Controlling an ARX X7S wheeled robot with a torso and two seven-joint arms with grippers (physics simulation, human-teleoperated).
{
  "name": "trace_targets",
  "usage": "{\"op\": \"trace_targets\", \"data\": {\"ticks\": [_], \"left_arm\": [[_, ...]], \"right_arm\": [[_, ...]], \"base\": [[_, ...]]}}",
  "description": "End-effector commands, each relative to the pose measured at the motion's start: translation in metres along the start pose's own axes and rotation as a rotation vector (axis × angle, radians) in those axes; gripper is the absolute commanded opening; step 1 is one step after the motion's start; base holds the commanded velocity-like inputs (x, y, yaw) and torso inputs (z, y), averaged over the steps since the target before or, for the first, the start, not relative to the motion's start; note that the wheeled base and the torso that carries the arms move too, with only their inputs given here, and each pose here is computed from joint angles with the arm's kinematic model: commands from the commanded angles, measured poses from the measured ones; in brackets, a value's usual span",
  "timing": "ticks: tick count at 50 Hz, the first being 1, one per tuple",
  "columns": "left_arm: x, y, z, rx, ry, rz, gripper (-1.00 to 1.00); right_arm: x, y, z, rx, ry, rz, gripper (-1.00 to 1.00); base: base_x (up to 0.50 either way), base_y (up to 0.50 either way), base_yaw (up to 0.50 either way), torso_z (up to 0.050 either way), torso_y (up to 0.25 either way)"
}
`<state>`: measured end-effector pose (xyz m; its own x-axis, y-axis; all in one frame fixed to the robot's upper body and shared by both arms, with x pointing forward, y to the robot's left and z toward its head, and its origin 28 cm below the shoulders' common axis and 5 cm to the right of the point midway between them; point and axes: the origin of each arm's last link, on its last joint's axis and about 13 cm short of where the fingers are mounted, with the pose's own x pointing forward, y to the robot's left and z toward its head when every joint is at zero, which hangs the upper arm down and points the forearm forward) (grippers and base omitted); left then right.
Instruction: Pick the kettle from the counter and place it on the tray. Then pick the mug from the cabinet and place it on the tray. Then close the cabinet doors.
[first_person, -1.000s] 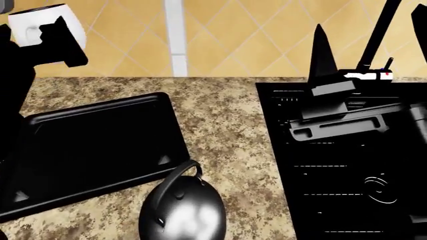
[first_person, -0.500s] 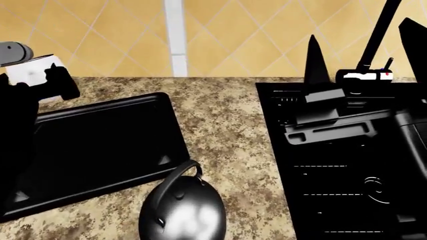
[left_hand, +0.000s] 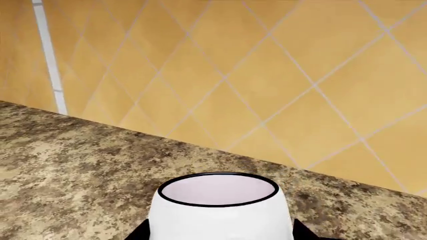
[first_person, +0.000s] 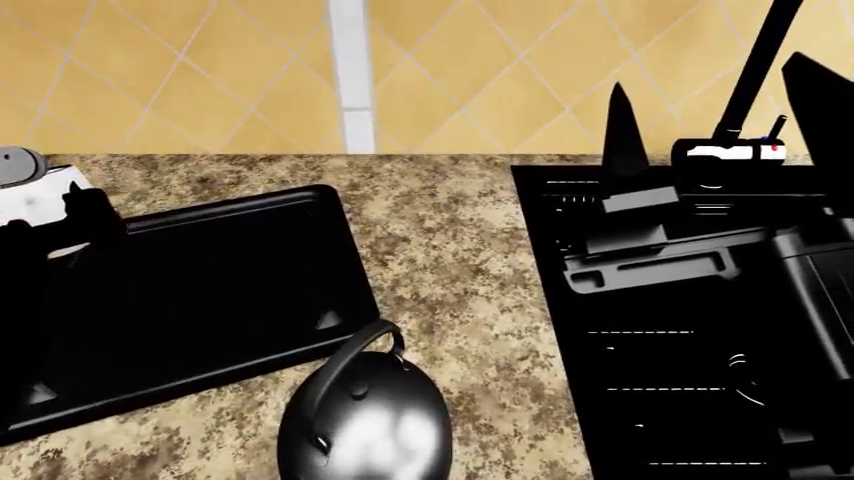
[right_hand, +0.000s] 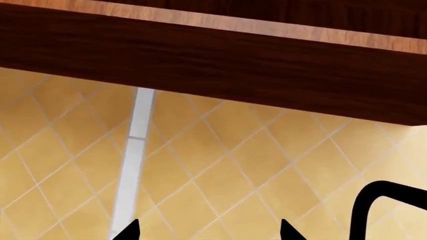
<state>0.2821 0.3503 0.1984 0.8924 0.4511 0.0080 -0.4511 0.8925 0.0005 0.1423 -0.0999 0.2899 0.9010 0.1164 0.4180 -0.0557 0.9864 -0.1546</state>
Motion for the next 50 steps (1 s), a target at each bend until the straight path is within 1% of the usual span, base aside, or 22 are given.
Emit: {"op": "trace_targets", "data": {"ticks": [1,9,19,20,32,36,38,42,47,50], "left_arm": [[-0.001,0.007,-0.020,-0.007,0.032,0.016,-1.00],[0.000,0.008,-0.029,-0.007,0.050,0.013,-1.00],[-0.001,0.007,-0.032,-0.010,0.063,0.000,-1.00],[-0.001,0.008,-0.032,-0.012,0.065,0.001,1.00],[-0.003,0.008,-0.032,-0.016,0.072,-0.007,1.00],[-0.004,0.008,-0.027,-0.023,0.061,-0.014,1.00],[-0.006,0.008,-0.020,-0.036,0.045,-0.024,1.00],[-0.013,0.008,0.005,-0.062,-0.012,-0.051,1.00],[-0.027,0.008,0.040,-0.087,-0.102,-0.091,1.00],[-0.037,0.007,0.056,-0.094,-0.147,-0.128,1.00]], "right_arm": [[0.000,0.000,-0.002,0.005,0.006,-0.001,1.00],[0.000,0.001,-0.003,0.008,0.009,0.002,1.00],[0.001,0.001,-0.005,0.012,0.014,0.003,1.00],[0.001,0.001,-0.006,0.012,0.016,0.002,1.00],[0.001,0.002,-0.007,0.017,0.020,0.002,1.00],[0.001,0.002,-0.007,0.018,0.020,0.003,1.00],[0.002,0.002,-0.008,0.018,0.021,0.003,1.00],[0.002,0.002,-0.007,0.019,0.021,0.004,1.00],[0.001,0.002,-0.007,0.023,0.021,0.006,1.00],[0.000,0.003,-0.007,0.023,0.020,0.008,1.00]], "base": [[0.00,0.00,0.00,0.000,0.000],[0.00,0.00,0.00,0.000,0.001],[0.00,0.00,0.00,0.000,0.000],[0.00,0.00,0.00,0.000,0.000],[0.00,0.00,0.00,0.000,0.000],[0.00,0.00,0.00,0.000,0.000],[0.00,0.00,0.00,0.000,0.000],[0.00,0.00,0.00,0.000,0.000],[0.00,0.00,0.00,0.000,0.000],[0.00,0.00,0.00,0.000,0.000]]}}
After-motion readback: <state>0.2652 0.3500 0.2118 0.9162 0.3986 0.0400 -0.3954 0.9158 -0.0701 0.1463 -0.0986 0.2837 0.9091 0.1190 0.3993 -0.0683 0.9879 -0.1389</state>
